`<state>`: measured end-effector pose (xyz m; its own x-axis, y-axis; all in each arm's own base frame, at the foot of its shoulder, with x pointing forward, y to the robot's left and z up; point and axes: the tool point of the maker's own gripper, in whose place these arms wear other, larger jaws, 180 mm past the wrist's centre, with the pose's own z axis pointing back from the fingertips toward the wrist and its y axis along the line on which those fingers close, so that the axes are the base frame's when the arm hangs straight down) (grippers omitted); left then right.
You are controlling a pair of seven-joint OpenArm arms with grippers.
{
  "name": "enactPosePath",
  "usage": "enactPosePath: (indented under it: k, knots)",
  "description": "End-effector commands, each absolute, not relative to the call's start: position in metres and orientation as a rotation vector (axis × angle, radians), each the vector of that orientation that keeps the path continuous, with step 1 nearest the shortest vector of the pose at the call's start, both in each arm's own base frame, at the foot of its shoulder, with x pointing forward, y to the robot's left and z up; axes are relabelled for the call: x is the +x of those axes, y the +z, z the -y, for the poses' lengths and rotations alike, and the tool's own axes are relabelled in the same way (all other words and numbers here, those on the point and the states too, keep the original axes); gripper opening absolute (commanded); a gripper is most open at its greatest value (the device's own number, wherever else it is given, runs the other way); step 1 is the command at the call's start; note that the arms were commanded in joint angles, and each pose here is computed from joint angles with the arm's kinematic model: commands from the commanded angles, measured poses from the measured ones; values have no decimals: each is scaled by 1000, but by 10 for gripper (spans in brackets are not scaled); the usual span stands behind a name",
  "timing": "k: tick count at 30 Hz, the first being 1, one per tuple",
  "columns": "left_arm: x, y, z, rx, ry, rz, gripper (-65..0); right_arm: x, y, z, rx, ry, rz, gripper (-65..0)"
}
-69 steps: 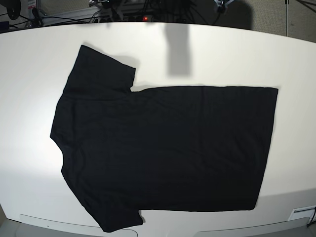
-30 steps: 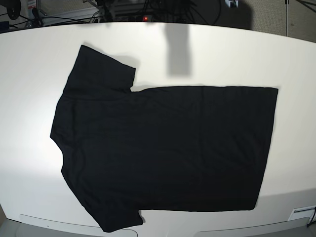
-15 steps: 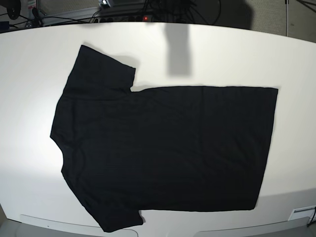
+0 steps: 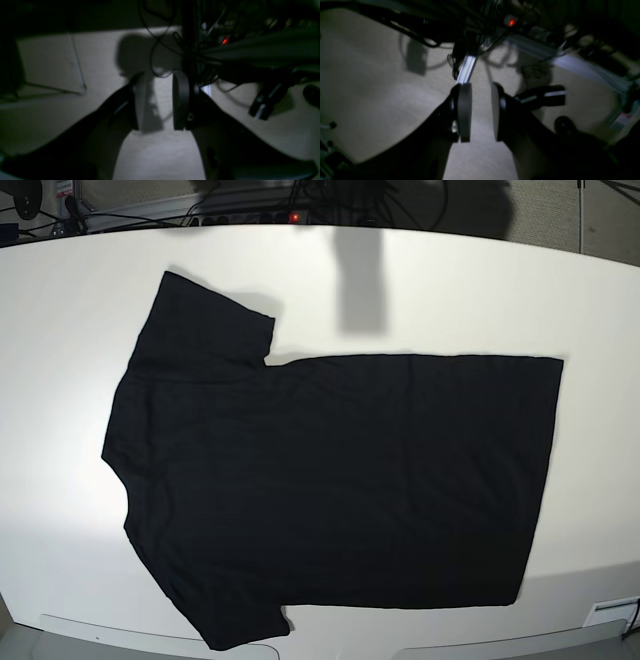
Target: Fold the T-shirt properly
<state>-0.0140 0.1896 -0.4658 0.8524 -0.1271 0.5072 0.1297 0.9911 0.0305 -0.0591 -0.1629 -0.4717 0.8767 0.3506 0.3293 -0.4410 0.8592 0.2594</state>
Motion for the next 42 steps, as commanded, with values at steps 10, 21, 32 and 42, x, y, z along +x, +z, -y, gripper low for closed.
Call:
enactPosePath:
  k: [10,21,32,42]
  knots:
    - [49,-407,-210,156,-558,681,-465,0,-397,181,236,496,478,-503]
    - [158,-362,-224,374,-1056,858,-465,69,-348,208,80,563,665,-503]
    - [217,-367,-233,252,-1212,947,-465,74,-348,208,81,547,668,-503]
    - [246,-417,-229,218,-1289,802,-465,71,-350,207,107,502,645,-503]
